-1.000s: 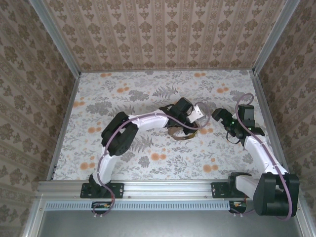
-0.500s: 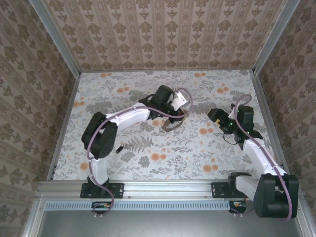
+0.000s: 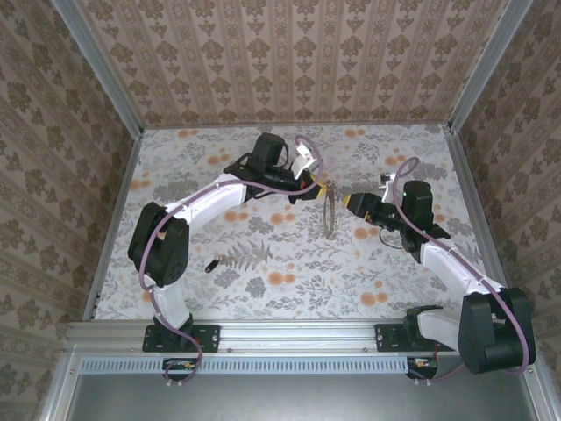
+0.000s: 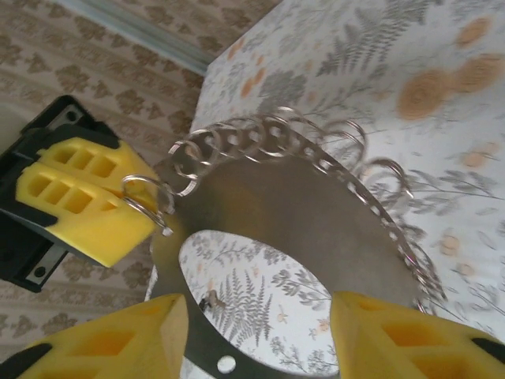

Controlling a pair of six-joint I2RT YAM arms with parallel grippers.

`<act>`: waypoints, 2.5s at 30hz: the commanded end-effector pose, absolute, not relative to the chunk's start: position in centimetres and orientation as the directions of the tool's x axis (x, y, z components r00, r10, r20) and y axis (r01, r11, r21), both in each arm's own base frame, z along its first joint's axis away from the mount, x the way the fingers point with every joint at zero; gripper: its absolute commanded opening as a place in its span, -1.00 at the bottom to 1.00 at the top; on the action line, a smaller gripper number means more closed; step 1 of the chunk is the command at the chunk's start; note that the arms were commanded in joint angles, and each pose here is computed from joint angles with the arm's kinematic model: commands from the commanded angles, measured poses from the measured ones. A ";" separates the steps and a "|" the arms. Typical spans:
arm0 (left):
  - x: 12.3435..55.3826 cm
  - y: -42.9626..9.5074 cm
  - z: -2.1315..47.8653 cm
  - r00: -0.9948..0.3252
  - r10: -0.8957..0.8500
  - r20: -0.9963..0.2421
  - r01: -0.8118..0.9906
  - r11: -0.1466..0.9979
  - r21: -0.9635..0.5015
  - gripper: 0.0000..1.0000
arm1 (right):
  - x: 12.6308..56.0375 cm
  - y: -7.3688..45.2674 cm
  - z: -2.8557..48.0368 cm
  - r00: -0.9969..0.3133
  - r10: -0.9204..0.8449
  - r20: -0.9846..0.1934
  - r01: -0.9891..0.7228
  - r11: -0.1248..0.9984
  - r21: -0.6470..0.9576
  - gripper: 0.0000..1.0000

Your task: Put the keys on the keyring

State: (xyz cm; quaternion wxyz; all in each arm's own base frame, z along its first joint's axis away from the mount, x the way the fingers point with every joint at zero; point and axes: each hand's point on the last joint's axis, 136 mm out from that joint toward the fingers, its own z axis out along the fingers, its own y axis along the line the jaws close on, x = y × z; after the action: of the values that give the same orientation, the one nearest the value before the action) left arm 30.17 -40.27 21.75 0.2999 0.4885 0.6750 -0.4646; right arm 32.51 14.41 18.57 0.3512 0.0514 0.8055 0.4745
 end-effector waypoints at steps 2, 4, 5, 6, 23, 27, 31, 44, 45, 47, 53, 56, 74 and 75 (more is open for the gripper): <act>27.9 -40.2 26.5 -0.314 0.326 -0.892 0.940 -0.028 -0.341 -1.00 | 33.5 15.6 22.7 -0.690 0.404 -0.601 -0.399 0.480 0.781 -0.08; 27.5 -40.1 27.0 -0.315 0.319 -0.894 0.937 -0.047 -0.347 -1.00 | 33.5 15.9 23.9 -0.684 0.408 -0.605 -0.428 0.447 0.786 -0.12; 27.3 -40.1 27.5 -0.313 0.314 -0.896 0.936 -0.058 -0.347 -1.00 | 33.5 16.1 24.5 -0.682 0.409 -0.606 -0.441 0.431 0.787 -0.13; 27.0 -40.0 27.8 -0.310 0.310 -0.899 0.935 -0.070 -0.347 -1.00 | 33.4 16.2 25.0 -0.681 0.410 -0.606 -0.450 0.418 0.789 -0.15; 26.8 -39.0 31.6 -0.288 0.223 -0.931 0.936 -0.142 -0.323 -1.00 | 30.8 18.5 31.6 -0.638 0.402 -0.656 -0.562 0.340 0.754 -0.28; 26.8 -38.8 31.8 -0.287 0.221 -0.932 0.937 -0.140 -0.321 -1.00 | 30.4 18.8 32.4 -0.630 0.400 -0.666 -0.574 0.338 0.746 -0.29; 26.8 -38.8 31.9 -0.285 0.219 -0.933 0.937 -0.141 -0.319 -1.00 | 30.2 19.3 32.9 -0.630 0.389 -0.672 -0.586 0.328 0.741 -0.29; 26.6 -38.6 32.7 -0.273 0.204 -0.940 0.940 -0.148 -0.306 -1.00 | 31.0 19.9 31.9 -0.648 0.375 -0.663 -0.568 0.342 0.749 -0.32; 26.6 -38.7 32.8 -0.273 0.203 -0.940 0.941 -0.148 -0.306 -1.00 | 31.0 19.9 31.8 -0.649 0.373 -0.663 -0.568 0.342 0.749 -0.33; 26.6 -38.7 32.8 -0.274 0.203 -0.940 0.941 -0.148 -0.306 -1.00 | 31.1 19.9 31.5 -0.656 0.373 -0.657 -0.561 0.342 0.754 -0.34; 26.7 -38.7 32.8 -0.270 0.199 -0.942 0.943 -0.143 -0.300 -1.00 | 31.2 20.1 30.9 -0.669 0.364 -0.648 -0.551 0.341 0.761 -0.38; 26.7 -38.7 32.9 -0.269 0.196 -0.943 0.943 -0.143 -0.299 -1.00 | 31.3 20.2 30.5 -0.678 0.359 -0.642 -0.544 0.343 0.766 -0.40; 26.4 -38.7 33.6 -0.267 0.179 -0.947 0.940 -0.166 -0.297 -1.00 | 30.7 20.9 28.7 -0.707 0.301 -0.640 -0.546 0.342 0.765 -0.43; 26.4 -38.6 33.7 -0.268 0.179 -0.947 0.940 -0.170 -0.298 -1.00 | 30.7 20.9 28.6 -0.707 0.297 -0.642 -0.549 0.342 0.762 -0.43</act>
State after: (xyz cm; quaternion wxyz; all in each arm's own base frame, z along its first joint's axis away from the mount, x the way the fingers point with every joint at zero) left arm 27.66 -39.25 28.96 0.2959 0.4836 0.6066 -0.5574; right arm 31.16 20.25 29.60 0.3922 -0.0693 0.7218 0.5660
